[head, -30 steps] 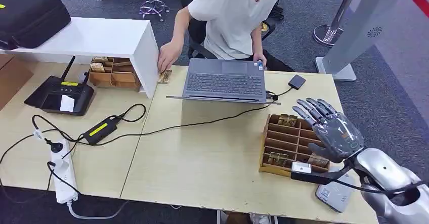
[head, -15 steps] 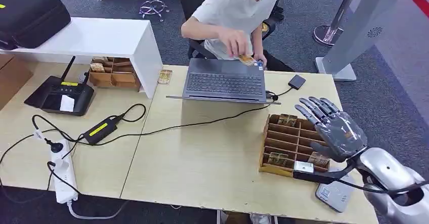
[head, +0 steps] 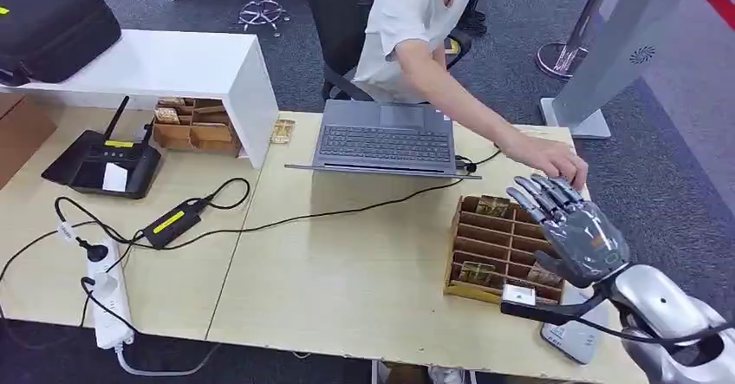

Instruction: Pass the card to the sensor for recognition and then transmit it.

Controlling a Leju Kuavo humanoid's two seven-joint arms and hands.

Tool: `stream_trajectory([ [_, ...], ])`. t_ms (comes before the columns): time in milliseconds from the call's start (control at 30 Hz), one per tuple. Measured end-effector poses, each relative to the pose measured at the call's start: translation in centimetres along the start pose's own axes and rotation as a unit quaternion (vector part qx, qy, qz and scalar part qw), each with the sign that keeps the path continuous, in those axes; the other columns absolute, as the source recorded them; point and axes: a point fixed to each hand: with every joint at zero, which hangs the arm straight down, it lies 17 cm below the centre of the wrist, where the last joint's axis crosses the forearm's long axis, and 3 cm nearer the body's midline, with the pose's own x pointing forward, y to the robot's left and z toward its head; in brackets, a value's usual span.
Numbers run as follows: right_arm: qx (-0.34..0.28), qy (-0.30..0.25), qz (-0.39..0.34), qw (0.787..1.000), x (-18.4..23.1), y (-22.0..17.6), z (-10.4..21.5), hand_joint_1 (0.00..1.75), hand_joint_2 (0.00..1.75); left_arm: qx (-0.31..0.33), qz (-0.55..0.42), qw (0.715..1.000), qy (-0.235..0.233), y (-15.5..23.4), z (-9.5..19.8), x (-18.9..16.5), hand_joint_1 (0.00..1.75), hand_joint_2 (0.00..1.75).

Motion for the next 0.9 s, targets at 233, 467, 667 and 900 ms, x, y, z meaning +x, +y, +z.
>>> stream_trajectory([
  [233,-0.003,0.000,0.002,1.000,-0.2,-0.4,0.0,0.00,1.75,-0.019,0.006,1.000,0.007,-0.7,0.1,0.1,0.00,1.75],
  [467,-0.003,0.000,0.002,1.000,-0.2,-0.3,0.0,0.00,1.75,-0.023,0.008,1.000,0.006,-1.0,0.1,0.3,0.00,1.75],
  [667,-0.003,-0.002,0.002,1.000,-0.1,-0.3,0.0,0.00,1.75,-0.025,0.008,1.000,0.010,-1.1,0.1,0.2,0.00,1.75],
  [900,-0.010,-0.007,0.003,1.000,0.3,-0.5,-0.2,0.00,1.75,-0.027,0.007,1.000,0.012,-1.2,0.1,0.2,0.00,1.75],
])
